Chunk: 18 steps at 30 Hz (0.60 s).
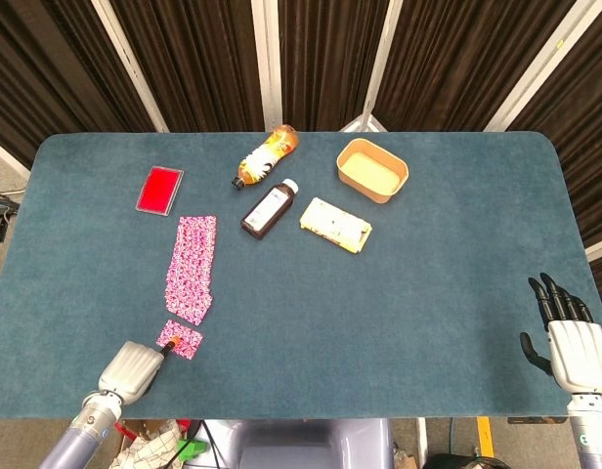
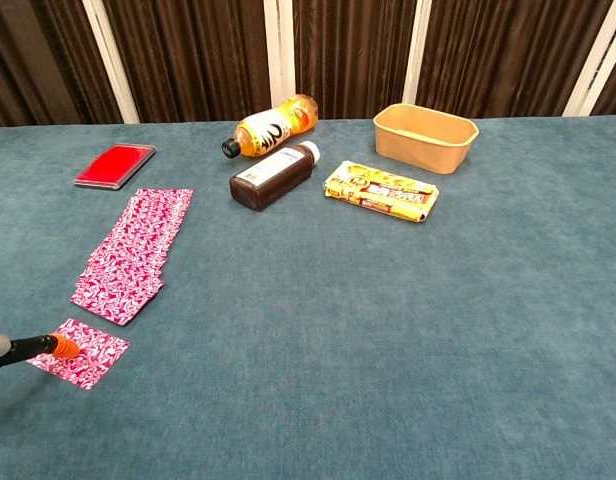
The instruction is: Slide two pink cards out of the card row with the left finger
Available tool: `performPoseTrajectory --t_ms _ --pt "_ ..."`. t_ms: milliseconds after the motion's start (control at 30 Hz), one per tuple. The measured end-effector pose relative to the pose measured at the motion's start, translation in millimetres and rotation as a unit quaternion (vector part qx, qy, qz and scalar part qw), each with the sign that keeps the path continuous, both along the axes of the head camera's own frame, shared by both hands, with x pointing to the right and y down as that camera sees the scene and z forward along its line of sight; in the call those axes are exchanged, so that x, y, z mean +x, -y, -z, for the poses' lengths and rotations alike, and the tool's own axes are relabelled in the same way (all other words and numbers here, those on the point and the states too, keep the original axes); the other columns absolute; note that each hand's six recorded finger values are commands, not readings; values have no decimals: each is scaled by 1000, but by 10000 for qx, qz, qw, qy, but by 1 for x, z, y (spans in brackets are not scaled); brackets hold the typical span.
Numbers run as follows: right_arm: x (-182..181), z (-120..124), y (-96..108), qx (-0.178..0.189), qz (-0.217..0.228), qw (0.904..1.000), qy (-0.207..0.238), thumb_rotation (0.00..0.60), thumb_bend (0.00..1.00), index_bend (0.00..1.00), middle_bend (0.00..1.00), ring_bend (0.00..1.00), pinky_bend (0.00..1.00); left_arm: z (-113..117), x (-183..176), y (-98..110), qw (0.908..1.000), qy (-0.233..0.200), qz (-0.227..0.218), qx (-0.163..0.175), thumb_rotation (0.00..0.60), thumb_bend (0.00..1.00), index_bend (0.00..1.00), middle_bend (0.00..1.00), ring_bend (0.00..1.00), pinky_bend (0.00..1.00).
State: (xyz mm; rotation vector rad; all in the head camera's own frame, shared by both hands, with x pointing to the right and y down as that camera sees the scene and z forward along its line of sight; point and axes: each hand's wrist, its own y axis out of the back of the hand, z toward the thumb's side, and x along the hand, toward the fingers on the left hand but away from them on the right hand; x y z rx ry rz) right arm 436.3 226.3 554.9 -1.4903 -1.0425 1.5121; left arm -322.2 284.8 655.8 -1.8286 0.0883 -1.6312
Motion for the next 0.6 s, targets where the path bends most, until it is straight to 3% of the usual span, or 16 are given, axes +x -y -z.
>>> performPoseTrajectory --t_ms 600 --pt "-1 -1 2 -6 4 10000 -15 600 415 32 56 135 178 24 3 18 9977 -482 223 432 600 984 134 902 780 696"
